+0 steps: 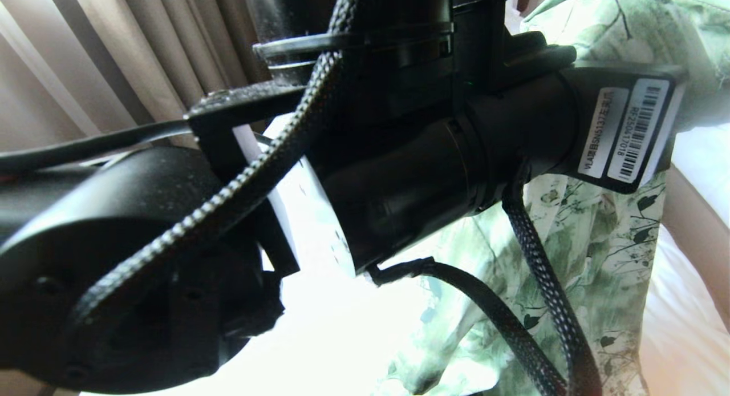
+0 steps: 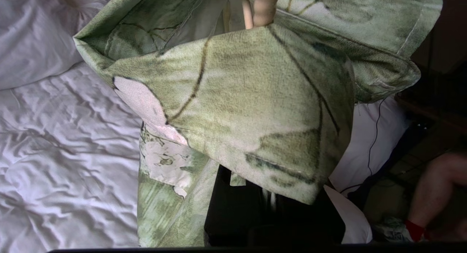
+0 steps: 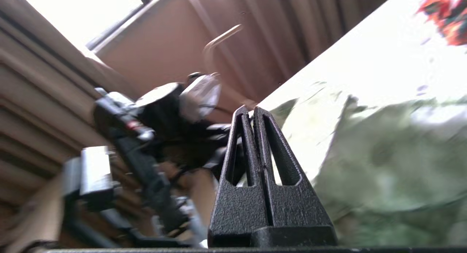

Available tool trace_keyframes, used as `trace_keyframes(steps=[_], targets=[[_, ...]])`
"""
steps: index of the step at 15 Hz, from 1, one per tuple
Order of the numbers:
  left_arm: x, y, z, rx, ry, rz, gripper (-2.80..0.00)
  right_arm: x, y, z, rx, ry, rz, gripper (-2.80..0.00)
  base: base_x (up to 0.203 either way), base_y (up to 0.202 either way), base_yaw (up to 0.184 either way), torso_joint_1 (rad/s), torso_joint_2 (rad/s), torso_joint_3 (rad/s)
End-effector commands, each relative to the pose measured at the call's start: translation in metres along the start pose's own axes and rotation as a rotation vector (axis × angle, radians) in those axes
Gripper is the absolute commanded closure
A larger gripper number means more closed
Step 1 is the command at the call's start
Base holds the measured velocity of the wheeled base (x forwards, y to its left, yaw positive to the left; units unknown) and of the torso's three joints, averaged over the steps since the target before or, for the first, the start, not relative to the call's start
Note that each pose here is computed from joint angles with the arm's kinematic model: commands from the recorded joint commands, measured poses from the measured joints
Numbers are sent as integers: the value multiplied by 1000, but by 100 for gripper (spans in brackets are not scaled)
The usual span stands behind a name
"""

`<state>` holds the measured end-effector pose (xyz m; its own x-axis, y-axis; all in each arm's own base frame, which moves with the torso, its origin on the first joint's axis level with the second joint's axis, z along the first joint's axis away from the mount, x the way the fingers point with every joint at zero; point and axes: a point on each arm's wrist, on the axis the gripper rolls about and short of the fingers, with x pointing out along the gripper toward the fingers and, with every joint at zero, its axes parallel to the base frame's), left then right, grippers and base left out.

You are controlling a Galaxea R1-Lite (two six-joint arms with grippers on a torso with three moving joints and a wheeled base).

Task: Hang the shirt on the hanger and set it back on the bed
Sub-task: Hook the other side of the shirt onto the hanger

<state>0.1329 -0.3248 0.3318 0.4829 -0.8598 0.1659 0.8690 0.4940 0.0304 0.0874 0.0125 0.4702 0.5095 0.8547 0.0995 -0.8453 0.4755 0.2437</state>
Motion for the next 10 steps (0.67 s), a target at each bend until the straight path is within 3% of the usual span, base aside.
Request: trace_keyframes(steps=[1,6,10], targets=[[3,-8,-4,-2,7,-1,0,9,-20,4,-10,10,-15,0,0,0,0,0,0,0],[14,-17,-7,-2,12,-6,0,16,-34,8,-264,-3,-96,0,0,0,0,0,0,0],[24,-21,-16,4,62,-13,0,31,-31,-6,-407,68,-72,0,0,0,0,0,0,0]])
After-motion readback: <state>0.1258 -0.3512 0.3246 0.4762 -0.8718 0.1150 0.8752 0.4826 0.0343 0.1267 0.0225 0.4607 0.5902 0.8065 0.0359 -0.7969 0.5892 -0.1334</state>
